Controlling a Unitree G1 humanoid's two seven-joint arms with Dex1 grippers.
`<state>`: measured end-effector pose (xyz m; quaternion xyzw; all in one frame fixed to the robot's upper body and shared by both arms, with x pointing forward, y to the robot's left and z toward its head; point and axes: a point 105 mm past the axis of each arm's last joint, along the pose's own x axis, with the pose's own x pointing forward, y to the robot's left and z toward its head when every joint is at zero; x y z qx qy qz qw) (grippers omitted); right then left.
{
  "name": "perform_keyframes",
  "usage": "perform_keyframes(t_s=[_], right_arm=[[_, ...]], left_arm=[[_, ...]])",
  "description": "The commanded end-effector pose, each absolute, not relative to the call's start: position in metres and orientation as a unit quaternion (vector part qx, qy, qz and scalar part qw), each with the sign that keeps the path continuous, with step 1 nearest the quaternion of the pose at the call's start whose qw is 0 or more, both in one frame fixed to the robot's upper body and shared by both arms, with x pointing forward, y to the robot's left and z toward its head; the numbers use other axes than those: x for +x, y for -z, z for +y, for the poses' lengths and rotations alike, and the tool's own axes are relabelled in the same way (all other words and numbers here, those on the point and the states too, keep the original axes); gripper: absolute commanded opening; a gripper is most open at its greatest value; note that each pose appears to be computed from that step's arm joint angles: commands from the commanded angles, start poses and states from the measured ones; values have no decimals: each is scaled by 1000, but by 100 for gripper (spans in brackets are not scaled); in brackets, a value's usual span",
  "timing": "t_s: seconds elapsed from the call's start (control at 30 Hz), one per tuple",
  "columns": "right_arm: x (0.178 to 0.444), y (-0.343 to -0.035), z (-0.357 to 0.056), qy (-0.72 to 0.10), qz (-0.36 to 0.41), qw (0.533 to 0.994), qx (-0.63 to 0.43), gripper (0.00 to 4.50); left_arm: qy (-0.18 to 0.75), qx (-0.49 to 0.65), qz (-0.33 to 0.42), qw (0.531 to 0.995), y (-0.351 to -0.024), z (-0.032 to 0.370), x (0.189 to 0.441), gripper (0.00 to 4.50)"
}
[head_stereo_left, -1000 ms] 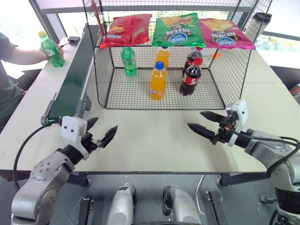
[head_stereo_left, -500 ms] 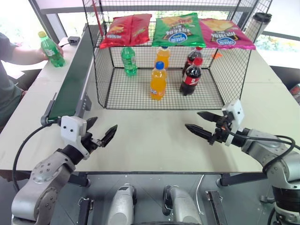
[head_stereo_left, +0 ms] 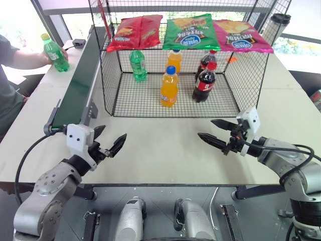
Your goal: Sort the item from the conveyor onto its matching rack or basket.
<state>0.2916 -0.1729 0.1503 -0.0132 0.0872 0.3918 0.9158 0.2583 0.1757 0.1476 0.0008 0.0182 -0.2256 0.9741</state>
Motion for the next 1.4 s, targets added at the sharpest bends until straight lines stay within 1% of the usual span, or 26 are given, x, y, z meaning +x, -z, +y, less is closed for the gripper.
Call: perform_keyframes(t_s=[0.03, 1.13, 1.23, 1.33, 1.4], right_arm=[[291, -160, -171, -394, 65, 916, -22, 450], [297, -159, -168, -399, 67, 914, -27, 450], [297, -160, -168, -405, 67, 912, -30, 450], [295, -169, -165, -424, 62, 903, -31, 450], [289, -179, -157, -452, 61, 889, -27, 450]], left_arm=[[237, 8, -4, 971, -159, 170, 256, 441], [217, 12, -10, 976, -156, 173, 255, 441], [207, 20, -26, 978, -167, 176, 254, 441], [184, 38, -62, 980, -191, 188, 252, 441], [155, 45, -89, 983, -210, 203, 250, 441]])
